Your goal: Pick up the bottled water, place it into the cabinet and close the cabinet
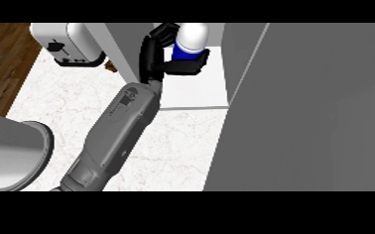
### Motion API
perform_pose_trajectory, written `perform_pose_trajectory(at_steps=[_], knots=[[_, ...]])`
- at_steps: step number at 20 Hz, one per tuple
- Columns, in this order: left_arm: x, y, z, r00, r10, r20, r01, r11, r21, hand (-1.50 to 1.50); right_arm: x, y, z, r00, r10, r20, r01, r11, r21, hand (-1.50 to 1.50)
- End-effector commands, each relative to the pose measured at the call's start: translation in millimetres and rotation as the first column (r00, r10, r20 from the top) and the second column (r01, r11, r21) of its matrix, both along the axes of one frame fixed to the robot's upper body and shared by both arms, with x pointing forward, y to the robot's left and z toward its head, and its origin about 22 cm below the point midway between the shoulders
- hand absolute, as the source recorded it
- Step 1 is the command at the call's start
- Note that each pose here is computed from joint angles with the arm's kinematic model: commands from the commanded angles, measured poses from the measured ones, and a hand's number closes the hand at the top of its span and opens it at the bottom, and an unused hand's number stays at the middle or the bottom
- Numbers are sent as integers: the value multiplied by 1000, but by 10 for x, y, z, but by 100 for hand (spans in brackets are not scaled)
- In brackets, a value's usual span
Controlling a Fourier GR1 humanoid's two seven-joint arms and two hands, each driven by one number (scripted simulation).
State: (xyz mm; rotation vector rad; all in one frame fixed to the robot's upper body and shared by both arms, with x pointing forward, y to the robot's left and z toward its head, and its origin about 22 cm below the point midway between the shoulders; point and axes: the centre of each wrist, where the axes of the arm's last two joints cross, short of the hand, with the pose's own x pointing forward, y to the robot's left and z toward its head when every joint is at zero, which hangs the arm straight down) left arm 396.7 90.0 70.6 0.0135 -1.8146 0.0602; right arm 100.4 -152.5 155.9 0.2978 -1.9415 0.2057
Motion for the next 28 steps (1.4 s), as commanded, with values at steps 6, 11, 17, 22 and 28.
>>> perform_pose_trajectory(at_steps=[6,11,17,22,28], knots=[[298,90,-49,995,95,-42,-91,992,89,150,-238,-149,230,999,35,41,-36,999,16,-150],[240,28,-312,987,156,-36,-143,959,246,150,-187,-118,232,999,1,39,-2,1000,25,-150],[291,55,-371,976,208,-67,-182,944,274,150,-77,-82,95,999,8,47,-10,1000,26,-150],[292,122,-451,969,240,-62,-215,939,270,150,-105,-36,110,999,34,42,-34,999,3,-150],[316,104,-429,961,270,-67,-232,910,343,150,-89,-56,98,998,35,54,-35,999,-2,-150]])
